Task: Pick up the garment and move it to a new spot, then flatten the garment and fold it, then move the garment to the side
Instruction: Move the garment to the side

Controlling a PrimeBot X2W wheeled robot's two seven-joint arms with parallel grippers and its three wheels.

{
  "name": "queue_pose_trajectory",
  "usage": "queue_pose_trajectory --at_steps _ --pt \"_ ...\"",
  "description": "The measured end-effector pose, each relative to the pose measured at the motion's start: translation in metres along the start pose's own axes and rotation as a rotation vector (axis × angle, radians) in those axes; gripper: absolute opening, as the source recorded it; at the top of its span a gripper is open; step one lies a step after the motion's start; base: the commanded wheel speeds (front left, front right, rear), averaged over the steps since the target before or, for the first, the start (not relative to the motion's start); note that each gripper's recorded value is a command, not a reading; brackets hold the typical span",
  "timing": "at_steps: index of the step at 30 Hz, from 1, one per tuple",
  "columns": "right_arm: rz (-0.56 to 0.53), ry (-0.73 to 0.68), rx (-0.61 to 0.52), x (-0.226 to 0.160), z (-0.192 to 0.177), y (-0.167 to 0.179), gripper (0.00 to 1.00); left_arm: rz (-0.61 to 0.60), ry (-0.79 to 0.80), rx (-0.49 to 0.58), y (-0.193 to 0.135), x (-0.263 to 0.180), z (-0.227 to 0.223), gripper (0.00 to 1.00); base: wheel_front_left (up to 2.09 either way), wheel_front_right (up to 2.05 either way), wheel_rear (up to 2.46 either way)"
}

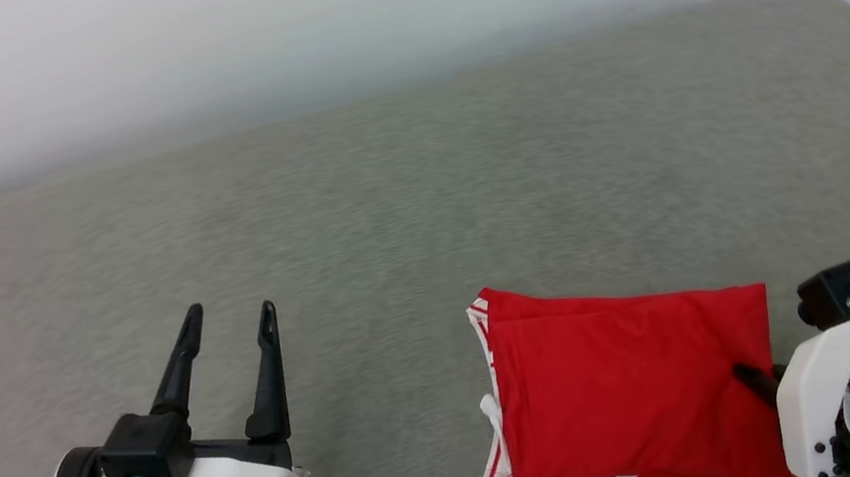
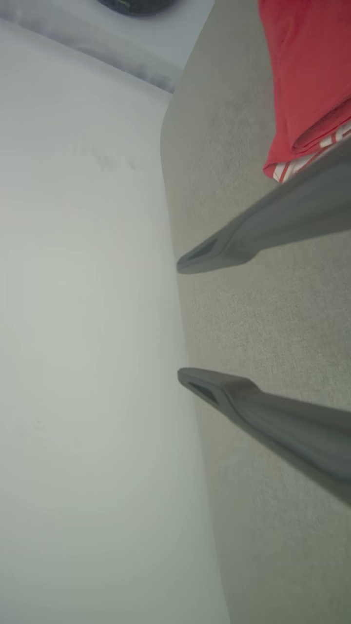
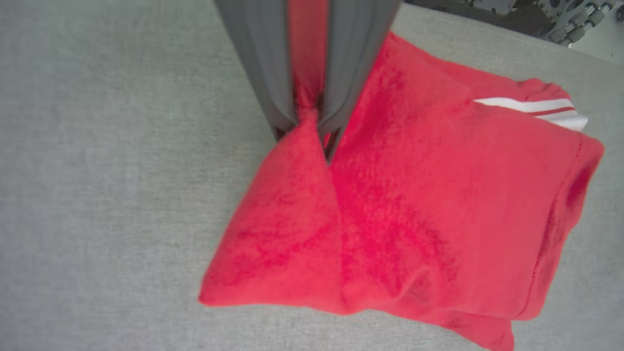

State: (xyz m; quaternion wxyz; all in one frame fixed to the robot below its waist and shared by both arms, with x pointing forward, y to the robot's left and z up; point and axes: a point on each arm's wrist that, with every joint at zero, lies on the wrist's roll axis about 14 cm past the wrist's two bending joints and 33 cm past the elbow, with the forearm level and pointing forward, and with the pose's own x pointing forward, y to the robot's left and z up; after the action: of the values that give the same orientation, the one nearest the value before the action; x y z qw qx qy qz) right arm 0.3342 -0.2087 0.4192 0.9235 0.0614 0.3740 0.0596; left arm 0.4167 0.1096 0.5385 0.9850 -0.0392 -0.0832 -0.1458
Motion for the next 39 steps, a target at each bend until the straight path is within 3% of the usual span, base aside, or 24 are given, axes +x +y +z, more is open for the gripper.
queue_pose_trajectory --at_steps 10,19,30,37,38,39 --pt "-0.216 -0.062 0.112 -0.033 -0.002 -0.077 0.0 -0.235 0.015 -0.055 -0.073 0.049 -0.016 1.0 0.0 0.0 0.0" --pt "-0.393 -0.081 0.133 -0.018 0.021 -0.144 0.0 -0.377 0.058 -0.101 -0.106 0.092 -0.054 1.0 0.0 0.0 0.0" --pt "-0.669 -0.155 0.066 -0.025 0.077 -0.247 0.0 -0.427 0.059 -0.138 -0.112 0.121 -0.09 1.0 0.0 0.0 0.0" --pt "-0.753 -0.18 0.048 -0.016 0.09 -0.276 0.0 -0.416 0.054 -0.13 -0.1 0.126 -0.097 1.0 0.0 0.0 0.0" --pt "-0.753 -0.179 0.057 -0.012 0.087 -0.277 0.02 -0.413 0.054 -0.129 -0.099 0.126 -0.099 1.0 0.0 0.0 0.0" --pt "-0.752 -0.172 0.066 -0.007 0.083 -0.277 0.26 -0.41 0.056 -0.129 -0.097 0.126 -0.1 1.0 0.0 0.0 0.0"
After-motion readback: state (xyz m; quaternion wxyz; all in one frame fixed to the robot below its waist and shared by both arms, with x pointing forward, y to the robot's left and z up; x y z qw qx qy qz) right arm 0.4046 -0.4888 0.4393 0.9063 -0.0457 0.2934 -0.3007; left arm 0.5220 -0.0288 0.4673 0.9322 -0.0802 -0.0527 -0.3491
